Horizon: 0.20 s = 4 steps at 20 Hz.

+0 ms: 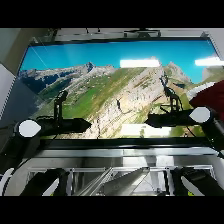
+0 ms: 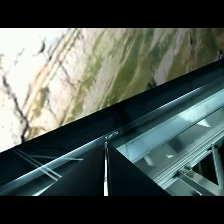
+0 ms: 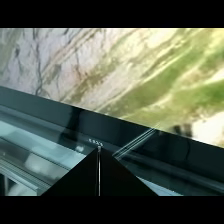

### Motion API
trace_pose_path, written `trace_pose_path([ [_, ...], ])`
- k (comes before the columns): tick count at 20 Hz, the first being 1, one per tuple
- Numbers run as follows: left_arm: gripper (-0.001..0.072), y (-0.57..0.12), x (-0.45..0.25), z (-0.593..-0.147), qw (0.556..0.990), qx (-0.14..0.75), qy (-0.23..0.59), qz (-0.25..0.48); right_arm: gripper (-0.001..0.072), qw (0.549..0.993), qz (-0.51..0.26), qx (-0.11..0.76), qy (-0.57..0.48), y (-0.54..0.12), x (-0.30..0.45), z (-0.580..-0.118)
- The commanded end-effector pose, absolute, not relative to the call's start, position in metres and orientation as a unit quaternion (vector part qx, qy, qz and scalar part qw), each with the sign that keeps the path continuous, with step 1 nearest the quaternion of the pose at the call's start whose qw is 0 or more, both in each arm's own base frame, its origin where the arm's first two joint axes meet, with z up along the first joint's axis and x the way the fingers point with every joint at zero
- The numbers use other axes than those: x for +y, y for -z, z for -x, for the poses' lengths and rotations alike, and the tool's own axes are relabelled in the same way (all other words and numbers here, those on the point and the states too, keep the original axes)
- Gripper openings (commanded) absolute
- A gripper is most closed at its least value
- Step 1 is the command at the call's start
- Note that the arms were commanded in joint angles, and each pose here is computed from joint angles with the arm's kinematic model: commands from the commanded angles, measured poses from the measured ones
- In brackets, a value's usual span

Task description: Fold the shirts.

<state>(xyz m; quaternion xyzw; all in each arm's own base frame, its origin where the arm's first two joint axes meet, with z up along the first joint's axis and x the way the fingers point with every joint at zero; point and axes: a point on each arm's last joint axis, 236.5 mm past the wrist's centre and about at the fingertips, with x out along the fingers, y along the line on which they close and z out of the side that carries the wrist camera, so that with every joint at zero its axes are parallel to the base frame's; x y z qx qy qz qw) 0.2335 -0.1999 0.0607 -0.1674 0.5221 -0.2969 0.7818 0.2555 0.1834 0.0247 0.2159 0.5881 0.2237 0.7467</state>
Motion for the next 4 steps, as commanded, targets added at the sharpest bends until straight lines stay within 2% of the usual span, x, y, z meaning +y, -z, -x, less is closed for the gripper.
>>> trace_pose_path([
  [1, 0.0027, -0.0673, -0.1982, -0.2364, 0.795, 0.502, 0.296, 0.170, 0.0027, 0.743, -0.218, 0.593, -0.222, -0.0189, 0.1853, -0.2561],
  [4, 0.0027, -0.0667, -0.1983, -0.2353, 0.794, 0.504, 0.296, 0.169, 0.0026, 0.742, -0.219, 0.594, -0.221, -0.0181, 0.1853, -0.2562],
])
